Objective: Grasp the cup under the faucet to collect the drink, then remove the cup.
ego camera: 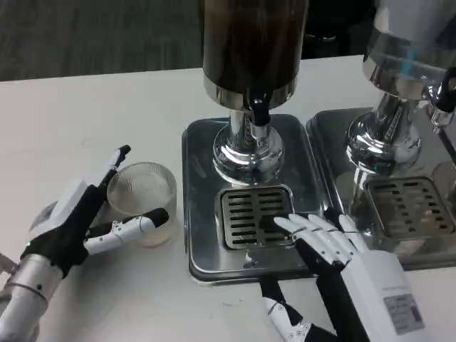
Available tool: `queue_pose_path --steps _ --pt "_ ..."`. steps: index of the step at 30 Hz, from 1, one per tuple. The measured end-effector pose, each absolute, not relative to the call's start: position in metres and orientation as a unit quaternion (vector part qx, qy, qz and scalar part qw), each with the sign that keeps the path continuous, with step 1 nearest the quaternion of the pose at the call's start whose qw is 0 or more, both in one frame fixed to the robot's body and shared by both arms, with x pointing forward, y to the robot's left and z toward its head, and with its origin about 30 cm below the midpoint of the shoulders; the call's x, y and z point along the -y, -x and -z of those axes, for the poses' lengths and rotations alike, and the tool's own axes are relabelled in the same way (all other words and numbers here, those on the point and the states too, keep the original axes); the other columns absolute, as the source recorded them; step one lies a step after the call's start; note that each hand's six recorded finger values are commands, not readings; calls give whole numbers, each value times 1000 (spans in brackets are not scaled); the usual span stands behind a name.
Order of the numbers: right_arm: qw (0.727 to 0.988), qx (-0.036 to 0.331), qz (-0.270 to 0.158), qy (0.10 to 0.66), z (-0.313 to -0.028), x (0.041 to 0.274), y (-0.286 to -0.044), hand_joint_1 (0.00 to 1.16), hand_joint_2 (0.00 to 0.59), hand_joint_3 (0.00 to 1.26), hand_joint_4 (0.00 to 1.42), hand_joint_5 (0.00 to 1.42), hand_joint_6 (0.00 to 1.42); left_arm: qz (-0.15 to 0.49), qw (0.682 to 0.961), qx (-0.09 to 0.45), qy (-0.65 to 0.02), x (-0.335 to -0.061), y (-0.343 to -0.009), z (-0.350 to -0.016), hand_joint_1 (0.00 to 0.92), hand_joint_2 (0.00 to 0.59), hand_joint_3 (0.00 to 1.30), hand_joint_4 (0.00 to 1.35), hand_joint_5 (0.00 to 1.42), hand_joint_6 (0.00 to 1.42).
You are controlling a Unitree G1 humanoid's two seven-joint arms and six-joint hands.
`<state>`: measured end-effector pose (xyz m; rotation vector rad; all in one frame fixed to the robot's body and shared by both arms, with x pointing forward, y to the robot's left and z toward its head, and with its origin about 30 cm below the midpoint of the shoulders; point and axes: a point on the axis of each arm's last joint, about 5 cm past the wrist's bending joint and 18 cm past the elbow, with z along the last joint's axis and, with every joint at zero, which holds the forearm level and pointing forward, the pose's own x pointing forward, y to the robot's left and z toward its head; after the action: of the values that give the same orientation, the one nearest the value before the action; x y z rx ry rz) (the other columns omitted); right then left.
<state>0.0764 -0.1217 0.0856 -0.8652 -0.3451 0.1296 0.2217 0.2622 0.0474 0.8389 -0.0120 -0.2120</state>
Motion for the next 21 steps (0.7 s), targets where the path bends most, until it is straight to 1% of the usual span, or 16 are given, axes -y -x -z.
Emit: queue_pose_path --steps 5,9,12,16,21 --pt "894 163 -61 412 -86 122 -75 477 480 303 234 199 75 102 909 5 -404 -260 -223 -47 191 14 0 19 250 270" --pt "896 162 -60 410 -86 122 -75 477 480 303 234 199 77 102 910 6 -402 -258 -224 -47 227 24 0 29 269 270" --pt "896 162 -60 409 -86 122 -75 477 480 304 240 206 87 102 910 8 -401 -255 -225 -46 231 27 0 34 274 270" --pt "897 161 -59 407 -86 122 -76 477 480 304 245 209 91 101 912 11 -398 -251 -225 -44 298 39 0 68 310 287" --pt "900 160 -58 402 -86 123 -76 477 480 304 247 209 93 101 911 14 -399 -249 -225 -44 321 47 0 73 324 301"
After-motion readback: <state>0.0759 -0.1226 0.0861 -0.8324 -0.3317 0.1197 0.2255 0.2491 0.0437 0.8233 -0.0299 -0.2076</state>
